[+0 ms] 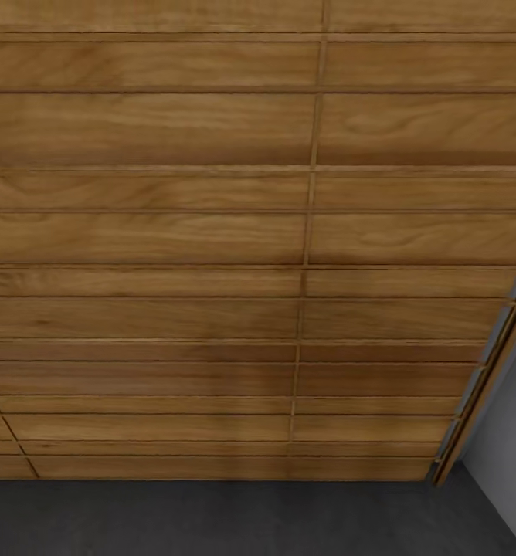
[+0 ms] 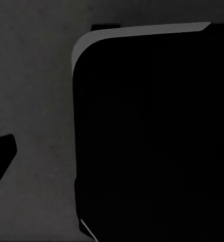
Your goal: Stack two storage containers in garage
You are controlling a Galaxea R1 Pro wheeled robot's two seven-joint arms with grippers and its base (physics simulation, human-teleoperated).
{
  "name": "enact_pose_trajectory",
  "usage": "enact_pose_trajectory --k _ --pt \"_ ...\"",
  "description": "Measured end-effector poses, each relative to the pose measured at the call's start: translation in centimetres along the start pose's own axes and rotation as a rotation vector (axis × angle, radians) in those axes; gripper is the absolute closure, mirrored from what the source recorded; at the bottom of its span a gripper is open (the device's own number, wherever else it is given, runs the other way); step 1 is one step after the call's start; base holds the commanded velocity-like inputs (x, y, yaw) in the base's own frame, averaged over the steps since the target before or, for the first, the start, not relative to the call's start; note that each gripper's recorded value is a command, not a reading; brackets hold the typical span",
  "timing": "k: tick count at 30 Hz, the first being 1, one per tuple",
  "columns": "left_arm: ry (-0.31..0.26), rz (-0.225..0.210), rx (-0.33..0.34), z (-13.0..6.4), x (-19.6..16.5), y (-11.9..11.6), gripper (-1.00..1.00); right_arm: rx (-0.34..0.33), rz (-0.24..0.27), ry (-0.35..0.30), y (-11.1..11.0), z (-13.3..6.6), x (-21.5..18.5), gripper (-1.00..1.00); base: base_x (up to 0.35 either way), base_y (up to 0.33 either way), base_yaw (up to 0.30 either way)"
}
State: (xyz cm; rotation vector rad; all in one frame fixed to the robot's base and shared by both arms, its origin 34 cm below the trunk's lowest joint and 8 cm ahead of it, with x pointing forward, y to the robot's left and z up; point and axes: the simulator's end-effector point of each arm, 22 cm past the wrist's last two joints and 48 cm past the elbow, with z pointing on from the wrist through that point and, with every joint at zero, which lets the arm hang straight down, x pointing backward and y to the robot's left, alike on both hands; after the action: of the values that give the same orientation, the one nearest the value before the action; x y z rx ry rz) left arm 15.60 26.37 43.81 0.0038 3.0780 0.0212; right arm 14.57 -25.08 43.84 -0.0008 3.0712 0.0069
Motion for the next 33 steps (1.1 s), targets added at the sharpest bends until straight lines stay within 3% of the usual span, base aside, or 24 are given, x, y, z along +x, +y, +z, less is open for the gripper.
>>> enact_pose_trajectory --k 33 --pt "0.000 0.000 0.000 0.00 -0.01 0.00 -1.00 0.000 0.004 0.007 0.07 -0.02 0.27 -1.00 0.000 0.000 0.277"
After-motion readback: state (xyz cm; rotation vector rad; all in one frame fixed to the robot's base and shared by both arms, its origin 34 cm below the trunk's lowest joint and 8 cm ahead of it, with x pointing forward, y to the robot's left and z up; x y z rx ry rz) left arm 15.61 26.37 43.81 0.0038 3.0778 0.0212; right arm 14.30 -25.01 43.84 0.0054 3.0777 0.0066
